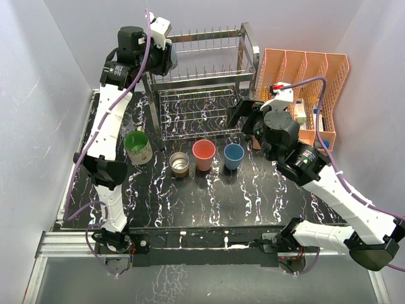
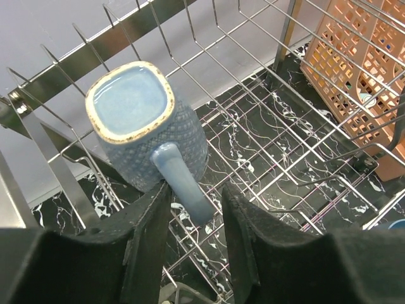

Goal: Unload the cups from the dish rack

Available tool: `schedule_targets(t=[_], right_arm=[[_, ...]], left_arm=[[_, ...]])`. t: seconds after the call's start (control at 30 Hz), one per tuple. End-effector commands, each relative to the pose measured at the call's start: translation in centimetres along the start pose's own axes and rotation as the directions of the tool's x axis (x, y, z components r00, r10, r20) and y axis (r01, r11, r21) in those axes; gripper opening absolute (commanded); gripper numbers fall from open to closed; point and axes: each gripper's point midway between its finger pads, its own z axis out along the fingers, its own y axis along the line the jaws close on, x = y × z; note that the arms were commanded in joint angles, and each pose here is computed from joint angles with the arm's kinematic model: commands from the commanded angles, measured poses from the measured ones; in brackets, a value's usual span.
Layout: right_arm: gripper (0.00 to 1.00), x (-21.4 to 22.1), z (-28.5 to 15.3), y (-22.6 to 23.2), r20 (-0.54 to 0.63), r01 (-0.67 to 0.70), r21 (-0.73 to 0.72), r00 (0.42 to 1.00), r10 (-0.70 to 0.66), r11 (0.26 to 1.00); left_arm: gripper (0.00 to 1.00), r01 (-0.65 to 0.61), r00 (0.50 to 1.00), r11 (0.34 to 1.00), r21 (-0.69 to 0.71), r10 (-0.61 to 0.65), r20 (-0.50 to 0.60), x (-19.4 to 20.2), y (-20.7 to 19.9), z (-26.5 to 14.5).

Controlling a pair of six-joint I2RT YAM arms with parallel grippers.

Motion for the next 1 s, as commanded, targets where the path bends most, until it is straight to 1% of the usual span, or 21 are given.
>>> schedule_targets(t=[0.0,0.13,0.3,0.43,0.6,0.73,0.8,0.97], right_arm=[[0.98,-1.7,-0.8,-0.1,0.054,-0.043,-0.004,0.998,0.043,0.999],[0.98,-1.9,-1.0,-0.1,0.063,-0.052,-0.007,0.997,0.053,0.999],[0.97,-2.0,-1.3,-0.5,0.073,-0.064,-0.006,0.995,0.064,0.998],[0.97,-1.8,-1.4,-0.6,0.074,-0.069,-0.003,0.995,0.069,0.998],[0.97,-2.1,-1.6,-0.8,0.084,-0.077,0.001,0.994,0.076,0.997],[0.97,-2.2,-1.7,-1.0,0.088,-0.083,0.007,0.993,0.082,0.997],[0.97,-2.1,-1.7,-1.1,0.088,-0.088,0.009,0.992,0.087,0.996],[0.97,-2.3,-2.0,-1.3,0.097,-0.106,0.012,0.990,0.105,0.994]], left_arm=[[0.30,0.002,0.998,0.999,-0.055,-0.005,-0.066,1.9,1.5,0.5],[0.13,0.010,1.000,0.998,-0.055,-0.011,-0.029,1.0,1.5,0.4],[0.00,0.006,1.000,0.999,-0.039,-0.005,0.025,-0.5,1.0,-0.1],[0.00,-0.006,0.998,1.000,-0.016,0.007,0.067,-1.7,0.4,-0.6],[0.00,-0.009,0.985,0.999,0.043,0.002,0.172,-4.3,-0.9,-2.0],[0.00,0.020,0.959,0.993,0.113,-0.051,0.277,-6.9,-2.4,-3.4],[0.00,0.037,0.946,0.988,0.148,-0.082,0.312,-7.8,-3.0,-3.9],[0.00,0.049,0.897,0.977,0.209,-0.135,0.421,-10.8,-3.9,-5.3]])
